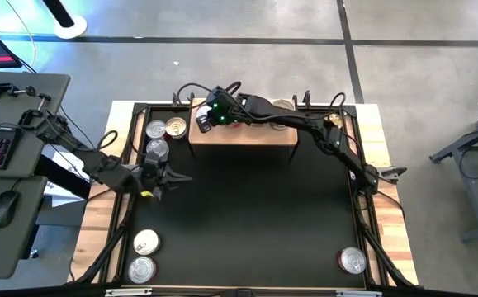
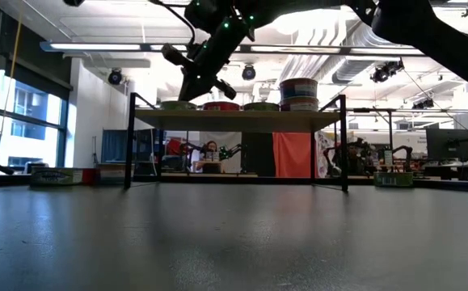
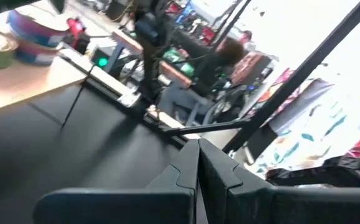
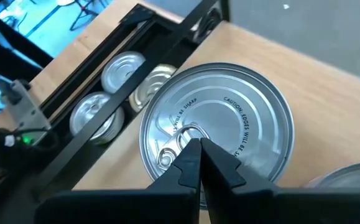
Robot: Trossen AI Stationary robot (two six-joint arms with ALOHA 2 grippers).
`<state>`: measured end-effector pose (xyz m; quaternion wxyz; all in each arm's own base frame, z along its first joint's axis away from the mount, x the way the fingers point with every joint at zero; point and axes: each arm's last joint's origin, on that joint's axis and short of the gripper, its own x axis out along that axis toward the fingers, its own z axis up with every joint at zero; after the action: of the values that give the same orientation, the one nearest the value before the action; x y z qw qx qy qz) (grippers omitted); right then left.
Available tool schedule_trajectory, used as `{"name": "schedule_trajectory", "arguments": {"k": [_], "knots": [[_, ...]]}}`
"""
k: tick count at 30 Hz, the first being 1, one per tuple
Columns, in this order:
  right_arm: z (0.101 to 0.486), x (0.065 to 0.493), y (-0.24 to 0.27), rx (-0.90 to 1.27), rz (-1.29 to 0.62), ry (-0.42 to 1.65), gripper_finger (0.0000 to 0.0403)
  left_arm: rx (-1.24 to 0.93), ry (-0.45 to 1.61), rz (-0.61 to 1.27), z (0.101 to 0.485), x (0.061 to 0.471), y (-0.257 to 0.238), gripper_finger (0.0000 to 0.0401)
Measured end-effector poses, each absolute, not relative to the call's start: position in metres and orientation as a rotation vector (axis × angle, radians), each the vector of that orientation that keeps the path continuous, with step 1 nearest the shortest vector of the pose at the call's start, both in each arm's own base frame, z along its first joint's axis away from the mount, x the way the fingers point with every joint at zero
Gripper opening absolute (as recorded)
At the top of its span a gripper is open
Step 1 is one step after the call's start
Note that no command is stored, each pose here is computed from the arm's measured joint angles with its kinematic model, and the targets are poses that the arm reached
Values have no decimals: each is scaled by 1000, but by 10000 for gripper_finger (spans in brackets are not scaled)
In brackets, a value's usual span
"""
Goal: Stack canned seafood by type on shelf
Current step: Adjust the light green tuna can
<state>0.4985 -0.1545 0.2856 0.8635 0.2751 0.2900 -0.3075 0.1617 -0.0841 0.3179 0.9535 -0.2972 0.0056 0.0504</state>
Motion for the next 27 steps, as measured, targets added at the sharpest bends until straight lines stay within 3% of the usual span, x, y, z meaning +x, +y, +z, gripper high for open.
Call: {"name": "schedule_trajectory", "arguments": {"k": [27], "knots": [[291,489,-156,592,-659,653,0,-595,-30,66,324,164,-81,0]]}}
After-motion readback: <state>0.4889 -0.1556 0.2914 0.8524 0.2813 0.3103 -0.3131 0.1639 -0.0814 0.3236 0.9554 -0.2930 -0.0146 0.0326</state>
